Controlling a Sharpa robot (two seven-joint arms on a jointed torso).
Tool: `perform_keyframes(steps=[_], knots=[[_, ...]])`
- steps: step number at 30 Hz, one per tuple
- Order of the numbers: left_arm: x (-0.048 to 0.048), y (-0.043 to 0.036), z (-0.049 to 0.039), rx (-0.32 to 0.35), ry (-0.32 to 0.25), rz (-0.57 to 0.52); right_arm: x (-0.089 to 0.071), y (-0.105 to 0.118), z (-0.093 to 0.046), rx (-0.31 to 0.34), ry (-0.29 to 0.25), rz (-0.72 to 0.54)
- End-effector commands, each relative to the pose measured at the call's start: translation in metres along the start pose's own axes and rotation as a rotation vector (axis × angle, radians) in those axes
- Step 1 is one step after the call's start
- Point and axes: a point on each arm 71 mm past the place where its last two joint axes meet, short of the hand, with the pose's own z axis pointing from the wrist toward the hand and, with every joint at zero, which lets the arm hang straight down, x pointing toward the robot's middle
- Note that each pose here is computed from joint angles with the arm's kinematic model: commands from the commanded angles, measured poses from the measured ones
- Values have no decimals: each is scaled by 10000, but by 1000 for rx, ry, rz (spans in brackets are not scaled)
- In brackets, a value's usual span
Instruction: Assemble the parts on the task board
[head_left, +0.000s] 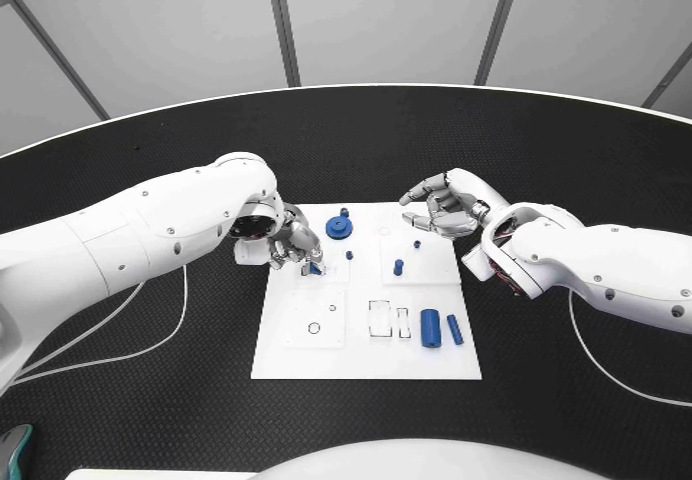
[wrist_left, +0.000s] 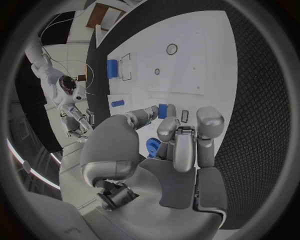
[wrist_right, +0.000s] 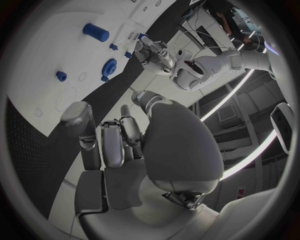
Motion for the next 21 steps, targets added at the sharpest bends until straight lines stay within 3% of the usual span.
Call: perform_keyframes(steps=[1,21], knots=[[-2,24,-4,-42,-5,1,2,2,0,-1,0,0],[-42,-123,59,-61,-17,32,12,13,0,-3,2,2]])
